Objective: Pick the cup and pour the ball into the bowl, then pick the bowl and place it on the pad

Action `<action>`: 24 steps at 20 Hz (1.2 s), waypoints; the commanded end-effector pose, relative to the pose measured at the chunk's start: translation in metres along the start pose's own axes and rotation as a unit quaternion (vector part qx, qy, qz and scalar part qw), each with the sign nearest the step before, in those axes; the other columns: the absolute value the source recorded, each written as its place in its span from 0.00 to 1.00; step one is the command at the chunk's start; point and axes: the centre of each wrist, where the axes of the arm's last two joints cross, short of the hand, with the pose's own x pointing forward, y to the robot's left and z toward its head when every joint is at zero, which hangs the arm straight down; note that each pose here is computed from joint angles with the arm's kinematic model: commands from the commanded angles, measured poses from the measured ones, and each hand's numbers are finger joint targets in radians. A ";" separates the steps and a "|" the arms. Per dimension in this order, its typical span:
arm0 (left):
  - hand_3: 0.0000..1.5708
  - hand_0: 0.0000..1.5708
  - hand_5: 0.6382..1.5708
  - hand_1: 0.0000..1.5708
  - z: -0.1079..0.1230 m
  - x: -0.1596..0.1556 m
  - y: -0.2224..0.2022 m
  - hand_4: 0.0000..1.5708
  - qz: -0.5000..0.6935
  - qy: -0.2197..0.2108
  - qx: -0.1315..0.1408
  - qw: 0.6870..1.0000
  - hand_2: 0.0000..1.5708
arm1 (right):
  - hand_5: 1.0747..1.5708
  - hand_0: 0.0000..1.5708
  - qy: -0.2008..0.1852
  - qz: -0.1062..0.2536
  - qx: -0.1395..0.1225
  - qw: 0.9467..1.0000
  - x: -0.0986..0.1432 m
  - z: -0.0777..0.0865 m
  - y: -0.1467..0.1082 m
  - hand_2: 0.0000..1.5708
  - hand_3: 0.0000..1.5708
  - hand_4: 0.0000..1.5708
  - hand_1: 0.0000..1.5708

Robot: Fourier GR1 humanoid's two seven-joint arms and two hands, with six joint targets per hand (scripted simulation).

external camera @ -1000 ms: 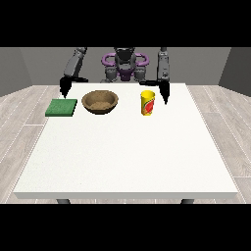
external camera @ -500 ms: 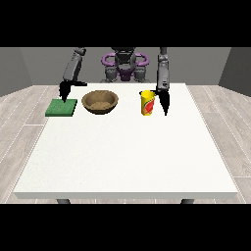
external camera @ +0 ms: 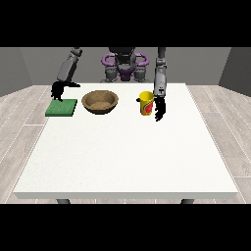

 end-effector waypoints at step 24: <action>1.00 0.90 1.00 0.90 0.028 -0.004 -0.054 0.73 -0.475 -0.032 -0.161 0.864 1.00 | 0.96 0.00 0.144 -0.015 -0.015 0.989 -0.033 0.004 0.007 0.13 0.09 0.22 0.00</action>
